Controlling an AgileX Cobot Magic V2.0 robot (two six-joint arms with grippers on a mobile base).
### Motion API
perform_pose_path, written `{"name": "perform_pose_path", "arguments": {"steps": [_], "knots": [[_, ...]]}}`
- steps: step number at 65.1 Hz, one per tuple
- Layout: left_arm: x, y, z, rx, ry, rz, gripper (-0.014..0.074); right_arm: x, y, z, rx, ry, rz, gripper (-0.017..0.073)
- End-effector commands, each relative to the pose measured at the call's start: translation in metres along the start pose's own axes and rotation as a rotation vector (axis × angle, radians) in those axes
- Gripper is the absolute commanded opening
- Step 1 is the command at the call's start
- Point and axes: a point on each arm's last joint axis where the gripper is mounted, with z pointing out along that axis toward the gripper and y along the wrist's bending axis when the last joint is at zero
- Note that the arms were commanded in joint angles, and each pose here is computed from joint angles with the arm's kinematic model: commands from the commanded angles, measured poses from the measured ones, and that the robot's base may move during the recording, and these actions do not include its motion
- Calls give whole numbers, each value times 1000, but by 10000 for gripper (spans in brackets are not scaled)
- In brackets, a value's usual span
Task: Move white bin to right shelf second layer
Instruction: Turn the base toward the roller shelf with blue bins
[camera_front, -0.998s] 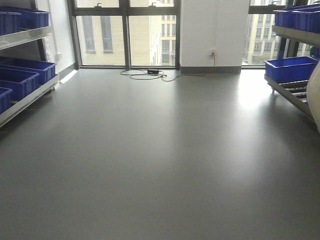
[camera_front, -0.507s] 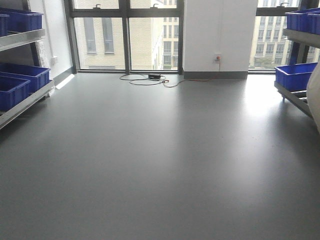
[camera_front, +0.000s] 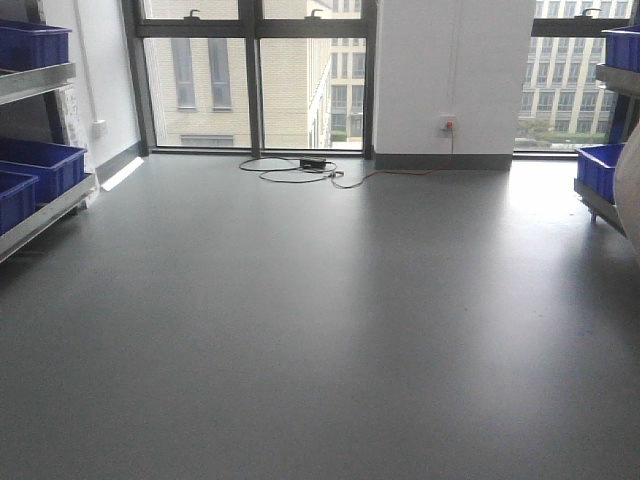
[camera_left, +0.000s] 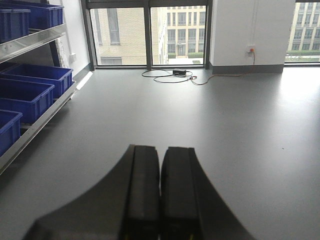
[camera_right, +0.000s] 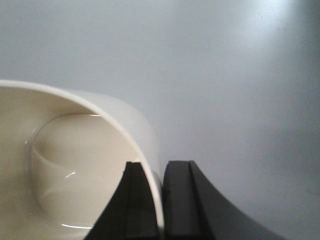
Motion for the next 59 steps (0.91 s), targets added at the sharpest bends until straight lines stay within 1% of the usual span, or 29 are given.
{"name": "perform_pose_path", "arguments": {"steps": [1,59], "knots": [[4,0,1,3,-66,-3,85,-15,0,-6,0,-115,4,48],[4,0,1,3,-66,-3,85,-15,0,-6,0,-115,4,48]]}}
